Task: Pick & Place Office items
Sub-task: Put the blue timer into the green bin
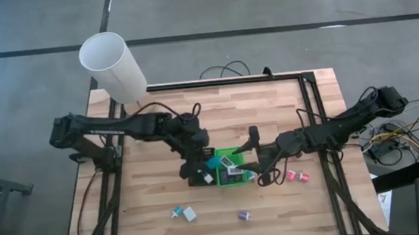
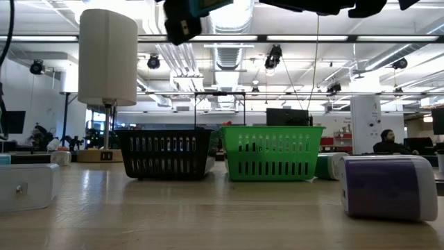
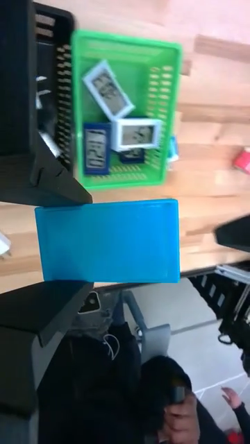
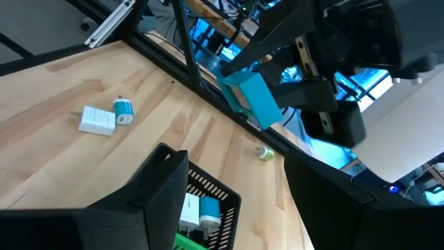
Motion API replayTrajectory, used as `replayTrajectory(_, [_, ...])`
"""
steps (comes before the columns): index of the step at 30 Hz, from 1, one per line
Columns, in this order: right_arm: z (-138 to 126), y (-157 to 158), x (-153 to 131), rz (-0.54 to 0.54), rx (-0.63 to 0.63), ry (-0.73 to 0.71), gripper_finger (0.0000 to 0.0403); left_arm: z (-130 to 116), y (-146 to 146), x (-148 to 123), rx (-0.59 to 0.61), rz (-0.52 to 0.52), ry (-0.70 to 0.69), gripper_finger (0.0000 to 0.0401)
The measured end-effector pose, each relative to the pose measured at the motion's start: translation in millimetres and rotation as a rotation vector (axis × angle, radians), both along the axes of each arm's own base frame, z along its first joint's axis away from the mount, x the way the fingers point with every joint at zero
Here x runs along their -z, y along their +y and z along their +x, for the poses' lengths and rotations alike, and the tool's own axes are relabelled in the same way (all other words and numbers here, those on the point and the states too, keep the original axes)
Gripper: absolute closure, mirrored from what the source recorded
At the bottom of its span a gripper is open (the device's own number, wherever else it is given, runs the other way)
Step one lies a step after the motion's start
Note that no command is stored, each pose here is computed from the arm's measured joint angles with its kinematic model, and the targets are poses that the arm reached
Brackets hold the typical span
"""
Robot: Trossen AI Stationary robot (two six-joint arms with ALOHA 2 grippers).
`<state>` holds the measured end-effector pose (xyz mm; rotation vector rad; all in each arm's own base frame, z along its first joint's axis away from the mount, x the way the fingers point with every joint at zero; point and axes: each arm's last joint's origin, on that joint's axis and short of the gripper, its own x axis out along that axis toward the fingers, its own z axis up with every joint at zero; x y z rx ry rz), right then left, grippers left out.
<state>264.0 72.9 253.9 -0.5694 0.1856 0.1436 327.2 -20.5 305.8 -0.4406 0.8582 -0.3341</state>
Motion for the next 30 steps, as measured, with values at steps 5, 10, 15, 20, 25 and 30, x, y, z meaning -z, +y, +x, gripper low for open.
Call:
replayTrajectory(5, [0,0,0,0.019,0.004,-0.003,0.0165,20,5,-1,0.041,0.003,-0.018,0.0259])
replayTrajectory(10, [0,0,-1,0.021,0.004,-0.008,0.0165,39,13,2,0.071,-0.015,-0.025,0.0259])
replayTrajectory(15, [0,0,-1,0.02,0.004,-0.009,0.0165,54,18,6,0.084,-0.009,0.007,0.0259])
replayTrajectory(20, [0,0,-1,0.02,0.004,-0.009,0.0165,62,22,2,0.09,0.003,0.008,0.0259])
replayTrajectory(25, [0,0,-2,0.022,0.007,-0.017,0.0165,62,25,-3,0.082,0.004,-0.004,0.0259])
replayTrajectory(30, [0,0,-2,0.022,0.008,-0.017,0.0165,60,25,-4,0.08,0.004,-0.001,0.0259])
